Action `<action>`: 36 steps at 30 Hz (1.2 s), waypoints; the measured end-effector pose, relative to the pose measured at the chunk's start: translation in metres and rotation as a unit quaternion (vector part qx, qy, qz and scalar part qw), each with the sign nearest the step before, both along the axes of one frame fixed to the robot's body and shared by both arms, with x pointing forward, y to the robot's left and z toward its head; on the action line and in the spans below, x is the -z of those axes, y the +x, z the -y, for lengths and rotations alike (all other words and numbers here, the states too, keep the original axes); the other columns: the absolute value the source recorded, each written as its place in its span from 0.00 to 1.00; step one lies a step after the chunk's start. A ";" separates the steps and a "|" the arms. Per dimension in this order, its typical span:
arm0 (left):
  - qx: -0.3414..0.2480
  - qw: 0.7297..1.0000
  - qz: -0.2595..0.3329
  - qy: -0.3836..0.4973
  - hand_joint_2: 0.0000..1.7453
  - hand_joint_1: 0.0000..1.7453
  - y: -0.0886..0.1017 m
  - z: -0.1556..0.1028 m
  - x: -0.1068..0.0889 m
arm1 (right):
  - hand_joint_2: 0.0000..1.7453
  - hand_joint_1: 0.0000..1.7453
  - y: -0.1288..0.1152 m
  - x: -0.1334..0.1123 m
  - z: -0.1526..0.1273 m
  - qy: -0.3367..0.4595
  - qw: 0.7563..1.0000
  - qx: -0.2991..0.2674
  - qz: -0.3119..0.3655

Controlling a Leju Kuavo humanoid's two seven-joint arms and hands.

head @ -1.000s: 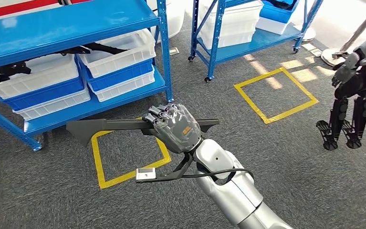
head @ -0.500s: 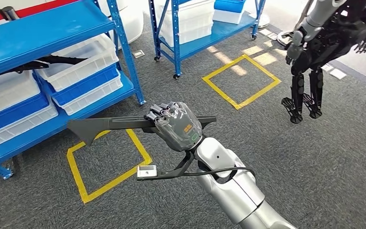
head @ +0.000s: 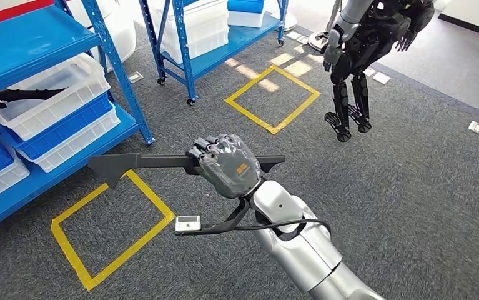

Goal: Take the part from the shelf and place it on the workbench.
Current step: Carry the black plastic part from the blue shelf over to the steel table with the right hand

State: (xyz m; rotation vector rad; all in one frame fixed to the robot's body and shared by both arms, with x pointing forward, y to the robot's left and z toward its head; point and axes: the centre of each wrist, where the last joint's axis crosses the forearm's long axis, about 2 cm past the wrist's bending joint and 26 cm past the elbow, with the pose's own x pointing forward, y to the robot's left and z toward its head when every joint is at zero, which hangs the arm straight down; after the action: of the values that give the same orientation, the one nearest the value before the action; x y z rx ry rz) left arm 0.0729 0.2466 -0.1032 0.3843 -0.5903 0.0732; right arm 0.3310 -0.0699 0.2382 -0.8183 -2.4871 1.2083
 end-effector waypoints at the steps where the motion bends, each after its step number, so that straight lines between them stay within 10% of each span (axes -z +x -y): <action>1: 0.000 1.000 0.000 0.000 1.00 0.00 0.000 0.000 0.000 | 1.00 1.00 0.000 0.000 0.000 0.000 1.000 0.000 0.000; 36: -0.009 1.000 -0.010 0.007 1.00 0.00 -0.008 -0.002 0.001 | 1.00 1.00 -0.005 0.004 -0.007 0.000 1.000 -0.002 -0.010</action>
State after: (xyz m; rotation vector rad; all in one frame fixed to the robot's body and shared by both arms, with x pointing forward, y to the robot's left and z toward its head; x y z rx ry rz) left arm 0.0650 0.2487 -0.1045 0.4034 -0.5689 0.0819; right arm 0.3262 -0.0632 0.2346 -0.7983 -2.4731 1.2130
